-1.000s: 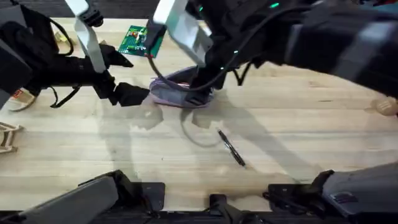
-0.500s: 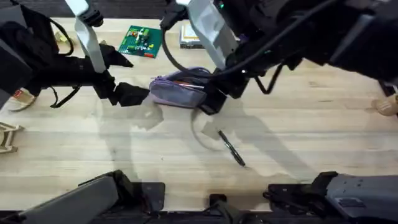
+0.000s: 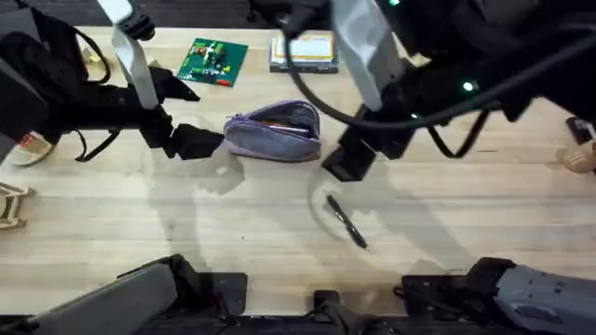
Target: Unzip the bag, pick up the pens from the table one at a time and place them inside, then zip the bag closed.
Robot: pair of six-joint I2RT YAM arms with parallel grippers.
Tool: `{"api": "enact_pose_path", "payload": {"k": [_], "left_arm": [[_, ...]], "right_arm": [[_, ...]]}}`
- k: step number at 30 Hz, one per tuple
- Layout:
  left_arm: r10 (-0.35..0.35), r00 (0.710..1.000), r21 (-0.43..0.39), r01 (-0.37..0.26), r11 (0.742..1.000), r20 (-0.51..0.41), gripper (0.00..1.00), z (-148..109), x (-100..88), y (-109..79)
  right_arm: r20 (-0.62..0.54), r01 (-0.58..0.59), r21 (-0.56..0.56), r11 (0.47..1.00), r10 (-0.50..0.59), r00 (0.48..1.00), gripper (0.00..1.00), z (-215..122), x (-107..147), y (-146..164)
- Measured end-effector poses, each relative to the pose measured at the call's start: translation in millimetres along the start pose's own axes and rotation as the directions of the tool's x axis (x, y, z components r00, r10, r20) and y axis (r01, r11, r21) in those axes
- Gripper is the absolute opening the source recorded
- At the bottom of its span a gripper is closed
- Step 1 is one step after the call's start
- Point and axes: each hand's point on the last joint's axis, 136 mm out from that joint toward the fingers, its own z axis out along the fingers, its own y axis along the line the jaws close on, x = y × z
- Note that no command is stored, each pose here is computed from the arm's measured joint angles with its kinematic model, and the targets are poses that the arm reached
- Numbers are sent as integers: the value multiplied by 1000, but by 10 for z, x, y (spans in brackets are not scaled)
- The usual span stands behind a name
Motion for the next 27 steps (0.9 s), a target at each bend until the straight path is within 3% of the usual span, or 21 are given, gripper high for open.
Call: {"api": "enact_pose_path", "payload": {"k": [10, 12, 17, 27], "left_arm": [[-1, 1000, 1, 1, 1000, 0, 993, 0, 1, -3], [-1, 1000, 1, 1, 1000, 0, 993, 0, 1, -3], [7, 1000, -7, -7, 1000, 3, 993, 0, -8, 18], [7, 1000, -7, -7, 1000, 3, 993, 0, -8, 18]], "right_arm": [[-1, -167, 66, 984, 167, 986, 998, 52, 486, -140], [-44, -260, 53, 964, 262, 964, 998, 351, 696, 9], [-31, -292, 34, 956, 293, 956, 998, 693, 781, 423], [-33, -288, 43, 957, 289, 957, 998, 969, 835, 608]]}}
